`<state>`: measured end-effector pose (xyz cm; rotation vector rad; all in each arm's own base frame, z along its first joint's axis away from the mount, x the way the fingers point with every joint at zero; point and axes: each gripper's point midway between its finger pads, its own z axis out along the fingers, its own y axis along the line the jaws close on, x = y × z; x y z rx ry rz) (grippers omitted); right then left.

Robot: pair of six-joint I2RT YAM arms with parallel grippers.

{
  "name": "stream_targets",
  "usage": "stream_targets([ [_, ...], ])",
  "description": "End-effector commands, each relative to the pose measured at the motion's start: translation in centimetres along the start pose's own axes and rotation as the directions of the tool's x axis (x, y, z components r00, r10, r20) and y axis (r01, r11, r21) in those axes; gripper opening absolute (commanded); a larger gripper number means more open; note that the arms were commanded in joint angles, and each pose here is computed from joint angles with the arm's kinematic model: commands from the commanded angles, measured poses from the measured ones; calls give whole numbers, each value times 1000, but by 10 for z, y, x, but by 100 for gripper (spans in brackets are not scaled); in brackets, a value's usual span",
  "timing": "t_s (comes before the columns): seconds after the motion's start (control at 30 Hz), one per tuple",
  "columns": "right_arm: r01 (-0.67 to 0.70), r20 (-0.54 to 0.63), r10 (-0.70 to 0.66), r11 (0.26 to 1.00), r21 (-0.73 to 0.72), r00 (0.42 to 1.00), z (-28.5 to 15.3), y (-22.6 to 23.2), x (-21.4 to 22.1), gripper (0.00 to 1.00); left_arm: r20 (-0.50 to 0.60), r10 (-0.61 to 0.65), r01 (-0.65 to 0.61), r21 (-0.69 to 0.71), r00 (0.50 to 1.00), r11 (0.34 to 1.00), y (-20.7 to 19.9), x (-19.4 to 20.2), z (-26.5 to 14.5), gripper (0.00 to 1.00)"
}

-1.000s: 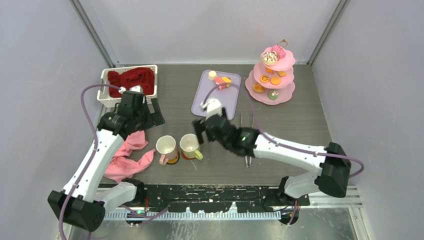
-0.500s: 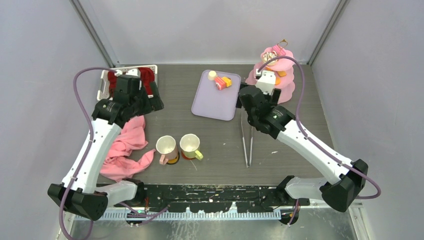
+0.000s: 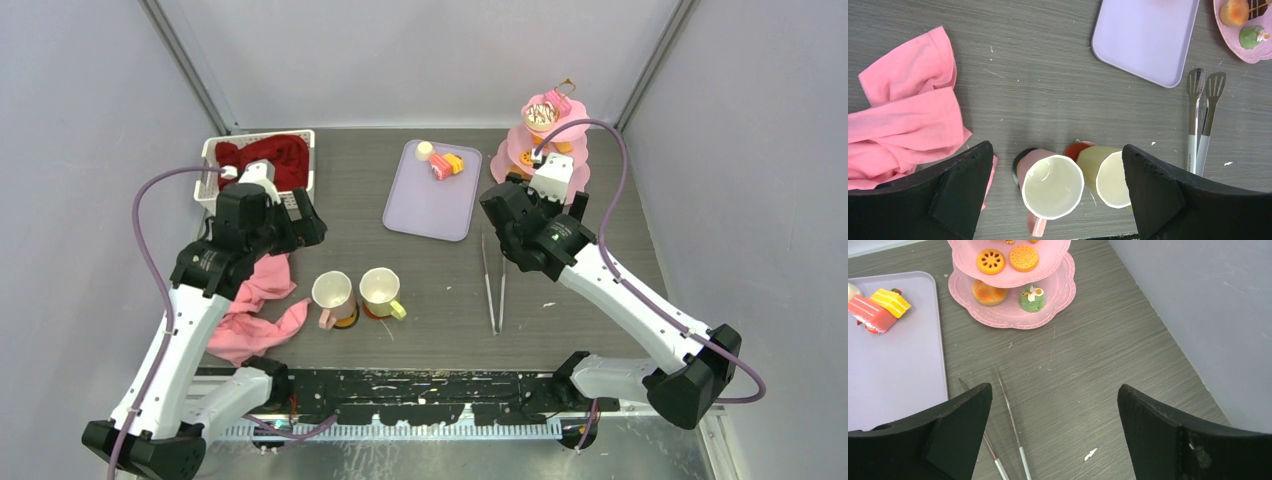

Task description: Serve the afternoon tea

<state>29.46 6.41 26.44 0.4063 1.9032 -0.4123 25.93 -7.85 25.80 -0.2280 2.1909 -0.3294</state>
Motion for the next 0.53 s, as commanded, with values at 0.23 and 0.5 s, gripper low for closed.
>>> stream_targets([
  [0.23,-77,68,74,996,38,995,-1,-9,-18,100,-31,-1,-1,-60,1000,998,4,-8,5,100],
  [0.5,-134,79,133,991,7,988,0,-13,-22,100,-24,0,-2,-61,1000,998,5,-8,8,100],
])
